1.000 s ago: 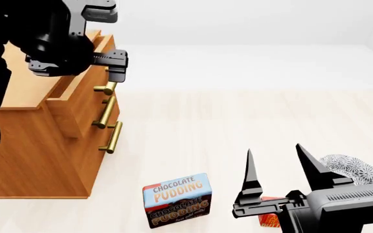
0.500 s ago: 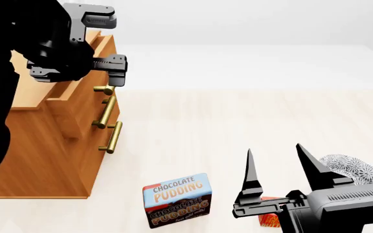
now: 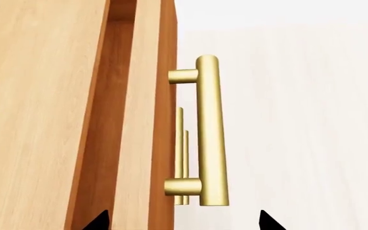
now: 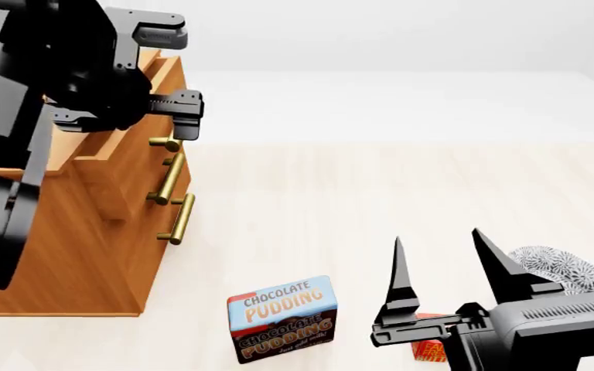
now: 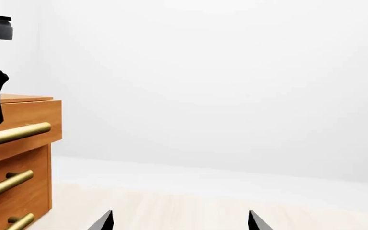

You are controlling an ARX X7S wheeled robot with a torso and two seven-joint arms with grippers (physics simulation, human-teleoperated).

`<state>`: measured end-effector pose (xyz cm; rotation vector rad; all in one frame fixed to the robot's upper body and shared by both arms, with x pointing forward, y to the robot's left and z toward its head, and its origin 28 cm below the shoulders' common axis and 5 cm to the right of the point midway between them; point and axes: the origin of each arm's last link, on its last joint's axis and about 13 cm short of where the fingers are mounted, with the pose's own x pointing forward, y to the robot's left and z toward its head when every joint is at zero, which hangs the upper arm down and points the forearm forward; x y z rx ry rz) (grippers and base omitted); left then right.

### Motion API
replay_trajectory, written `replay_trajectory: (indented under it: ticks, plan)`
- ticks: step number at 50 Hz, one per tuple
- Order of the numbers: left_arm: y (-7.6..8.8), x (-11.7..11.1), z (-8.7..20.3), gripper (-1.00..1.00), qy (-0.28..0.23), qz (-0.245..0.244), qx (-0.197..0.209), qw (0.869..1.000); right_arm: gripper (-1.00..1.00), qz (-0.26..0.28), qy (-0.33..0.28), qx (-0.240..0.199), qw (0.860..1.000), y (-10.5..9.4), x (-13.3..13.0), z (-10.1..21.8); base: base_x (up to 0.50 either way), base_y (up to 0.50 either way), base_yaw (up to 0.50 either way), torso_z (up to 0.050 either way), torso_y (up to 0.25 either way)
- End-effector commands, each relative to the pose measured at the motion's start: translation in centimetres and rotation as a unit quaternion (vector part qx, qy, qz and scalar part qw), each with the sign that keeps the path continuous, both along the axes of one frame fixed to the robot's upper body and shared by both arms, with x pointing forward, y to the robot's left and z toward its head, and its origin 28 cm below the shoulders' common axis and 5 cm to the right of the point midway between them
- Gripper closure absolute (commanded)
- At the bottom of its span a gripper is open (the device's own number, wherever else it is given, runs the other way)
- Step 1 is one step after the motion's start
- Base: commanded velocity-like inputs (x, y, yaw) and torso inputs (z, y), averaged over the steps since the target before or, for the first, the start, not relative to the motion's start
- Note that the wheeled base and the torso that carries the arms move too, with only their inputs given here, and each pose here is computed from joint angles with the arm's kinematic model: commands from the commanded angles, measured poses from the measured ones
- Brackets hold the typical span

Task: Put the butter at the back in the top drawer of the cabinet and close it.

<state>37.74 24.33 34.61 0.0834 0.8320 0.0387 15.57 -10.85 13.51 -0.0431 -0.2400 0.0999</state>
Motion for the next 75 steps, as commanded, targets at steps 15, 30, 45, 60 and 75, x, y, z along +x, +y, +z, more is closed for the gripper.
replay_trajectory:
  ticks: [15, 30, 45, 60, 75]
  plan:
    - [-1.2, 0.1, -0.3, -1.00, 0.017, -0.046, -0.049, 0.998, -1.00, -0.001, 0.000, 0.002, 1.000, -0.1, 0.1, 0.1, 0.00, 0.00, 0.00, 0.000, -0.001]
    - [-2.6, 0.1, 0.0, -1.00, 0.015, -0.072, -0.054, 0.996, -1.00, 0.000, 0.000, 0.003, 1.000, -0.1, 0.1, 0.1, 0.00, 0.00, 0.00, 0.000, 0.000]
    - [-4.0, 0.1, 0.2, -1.00, 0.013, -0.093, -0.048, 0.994, -1.00, -0.002, 0.000, 0.006, 1.000, -0.3, 0.2, 0.1, 0.00, 0.00, 0.00, 0.000, -0.001]
    - [-5.8, -0.2, 0.4, -1.00, 0.015, -0.126, -0.059, 0.990, -1.00, -0.006, -0.002, 0.013, 1.000, -0.6, 0.2, 0.3, 0.00, 0.00, 0.00, 0.000, 0.000]
    - [-7.1, -0.4, 0.4, -1.00, 0.016, -0.158, -0.082, 0.984, -1.00, -0.008, -0.003, 0.019, 1.000, -0.9, 0.2, 0.4, 0.00, 0.00, 0.00, 0.000, 0.000]
